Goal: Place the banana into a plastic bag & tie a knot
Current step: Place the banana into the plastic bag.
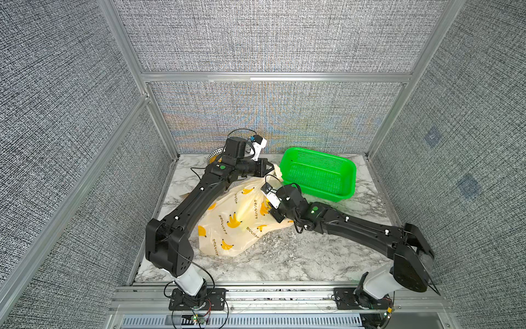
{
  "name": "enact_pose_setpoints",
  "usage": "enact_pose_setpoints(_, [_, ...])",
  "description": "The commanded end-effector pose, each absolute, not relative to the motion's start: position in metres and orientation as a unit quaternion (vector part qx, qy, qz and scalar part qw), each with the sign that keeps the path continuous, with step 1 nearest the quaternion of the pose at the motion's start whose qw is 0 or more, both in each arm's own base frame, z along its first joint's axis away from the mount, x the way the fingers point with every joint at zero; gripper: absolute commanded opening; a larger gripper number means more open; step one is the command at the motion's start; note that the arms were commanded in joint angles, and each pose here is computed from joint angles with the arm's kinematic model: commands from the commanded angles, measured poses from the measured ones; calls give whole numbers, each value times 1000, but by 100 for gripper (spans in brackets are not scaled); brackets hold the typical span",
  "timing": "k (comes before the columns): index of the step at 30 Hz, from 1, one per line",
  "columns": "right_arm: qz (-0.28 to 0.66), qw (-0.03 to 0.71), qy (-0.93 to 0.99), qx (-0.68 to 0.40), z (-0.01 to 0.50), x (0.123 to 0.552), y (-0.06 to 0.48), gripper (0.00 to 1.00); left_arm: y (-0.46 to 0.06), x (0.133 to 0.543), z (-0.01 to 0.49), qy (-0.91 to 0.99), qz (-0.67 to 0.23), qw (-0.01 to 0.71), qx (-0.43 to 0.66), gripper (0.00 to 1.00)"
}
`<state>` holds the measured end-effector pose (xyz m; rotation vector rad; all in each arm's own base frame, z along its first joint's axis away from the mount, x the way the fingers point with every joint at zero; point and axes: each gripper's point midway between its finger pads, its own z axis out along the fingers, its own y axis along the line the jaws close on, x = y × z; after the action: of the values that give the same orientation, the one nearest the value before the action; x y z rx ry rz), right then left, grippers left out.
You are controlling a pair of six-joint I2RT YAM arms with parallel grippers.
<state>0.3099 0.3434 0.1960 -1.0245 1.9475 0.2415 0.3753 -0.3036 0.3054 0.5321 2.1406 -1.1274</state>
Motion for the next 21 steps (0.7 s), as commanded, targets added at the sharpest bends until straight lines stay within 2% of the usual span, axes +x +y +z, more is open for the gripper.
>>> enact_pose_setpoints(1, [164, 468, 737, -460, 216, 308, 365, 16, -307, 375, 320, 800, -447, 342, 208, 0])
enact_pose_setpoints(2, [173, 466, 737, -459, 217, 310, 364, 32, -304, 377, 320, 802, -443, 346, 204, 0])
enact_pose_setpoints(3, [184, 463, 738, -456, 219, 313, 363, 39, -303, 379, 320, 804, -439, 349, 198, 0])
enact_pose_setpoints(5, [210, 463, 737, -445, 226, 316, 360, 48, -298, 384, 321, 807, -431, 359, 187, 0])
enact_pose_setpoints(9, [270, 466, 727, -425, 248, 311, 353, 54, -293, 387, 328, 801, -430, 380, 174, 0])
enact_pose_setpoints(13, [285, 476, 741, -378, 265, 315, 334, 64, -289, 389, 331, 800, -424, 391, 164, 0])
enact_pose_setpoints(16, [290, 474, 776, -300, 275, 327, 302, 69, -284, 391, 331, 803, -415, 398, 156, 0])
enact_pose_setpoints(18, [298, 465, 804, -222, 273, 334, 270, 78, -283, 392, 329, 805, -411, 401, 151, 0])
enact_pose_setpoints(21, [321, 434, 833, -118, 249, 334, 222, 79, -280, 395, 327, 807, -406, 403, 146, 0])
